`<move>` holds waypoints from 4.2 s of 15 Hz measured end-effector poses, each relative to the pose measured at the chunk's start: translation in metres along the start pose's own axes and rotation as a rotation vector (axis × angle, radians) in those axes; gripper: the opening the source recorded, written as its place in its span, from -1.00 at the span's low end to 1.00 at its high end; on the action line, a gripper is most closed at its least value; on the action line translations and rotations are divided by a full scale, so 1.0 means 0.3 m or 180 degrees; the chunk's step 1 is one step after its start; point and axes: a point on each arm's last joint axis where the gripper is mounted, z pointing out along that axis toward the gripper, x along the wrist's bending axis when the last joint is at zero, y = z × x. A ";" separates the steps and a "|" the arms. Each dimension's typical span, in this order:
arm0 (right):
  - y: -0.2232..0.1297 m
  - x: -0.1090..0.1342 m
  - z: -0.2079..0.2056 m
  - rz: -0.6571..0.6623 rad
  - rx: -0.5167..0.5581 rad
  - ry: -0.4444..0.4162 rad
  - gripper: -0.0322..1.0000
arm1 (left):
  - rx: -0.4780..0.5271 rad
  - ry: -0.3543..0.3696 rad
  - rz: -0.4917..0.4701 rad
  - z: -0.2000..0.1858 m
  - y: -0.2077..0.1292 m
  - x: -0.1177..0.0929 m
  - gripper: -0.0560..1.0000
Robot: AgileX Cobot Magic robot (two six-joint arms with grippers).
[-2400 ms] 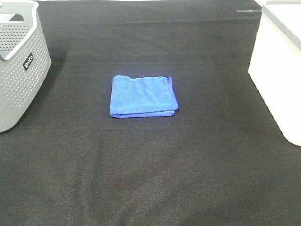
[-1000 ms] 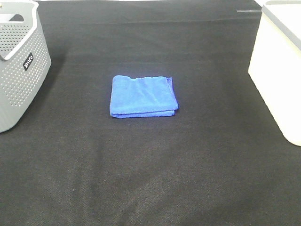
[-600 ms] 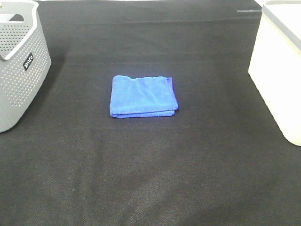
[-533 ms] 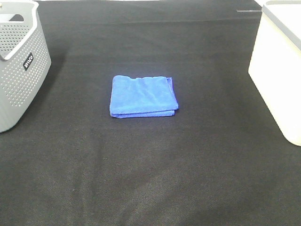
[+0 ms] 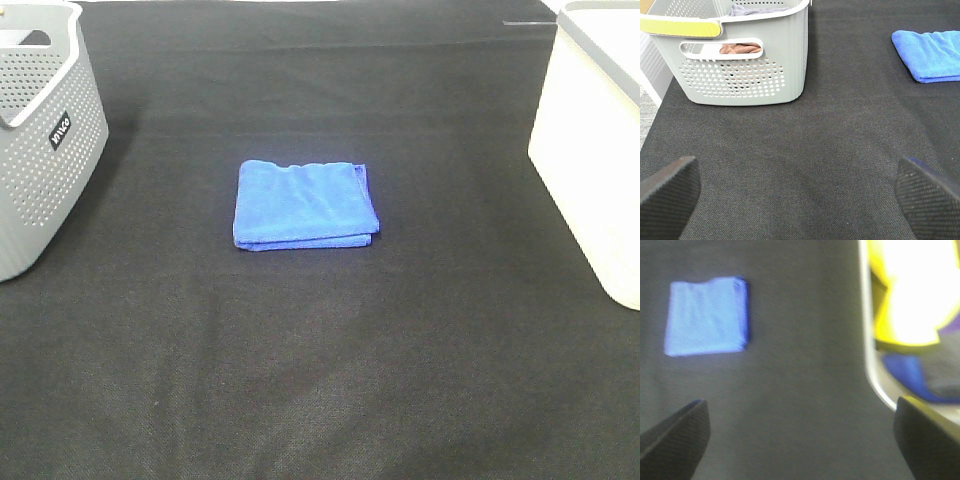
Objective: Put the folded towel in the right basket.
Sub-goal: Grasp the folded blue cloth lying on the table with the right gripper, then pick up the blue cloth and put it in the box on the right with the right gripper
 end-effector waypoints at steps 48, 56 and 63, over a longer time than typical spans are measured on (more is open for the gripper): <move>-0.105 0.293 1.473 0.0322 0.1716 0.1274 0.04 | 0.0000 0.0000 0.0000 0.000 0.000 0.000 0.98; -0.070 0.317 1.437 0.0035 0.1896 0.1367 -0.66 | 0.0000 0.0000 0.0000 0.000 0.000 0.000 0.98; 0.161 0.428 1.156 -0.0319 0.1292 0.1433 -0.66 | 0.0000 0.0000 0.0000 0.000 0.000 0.000 0.98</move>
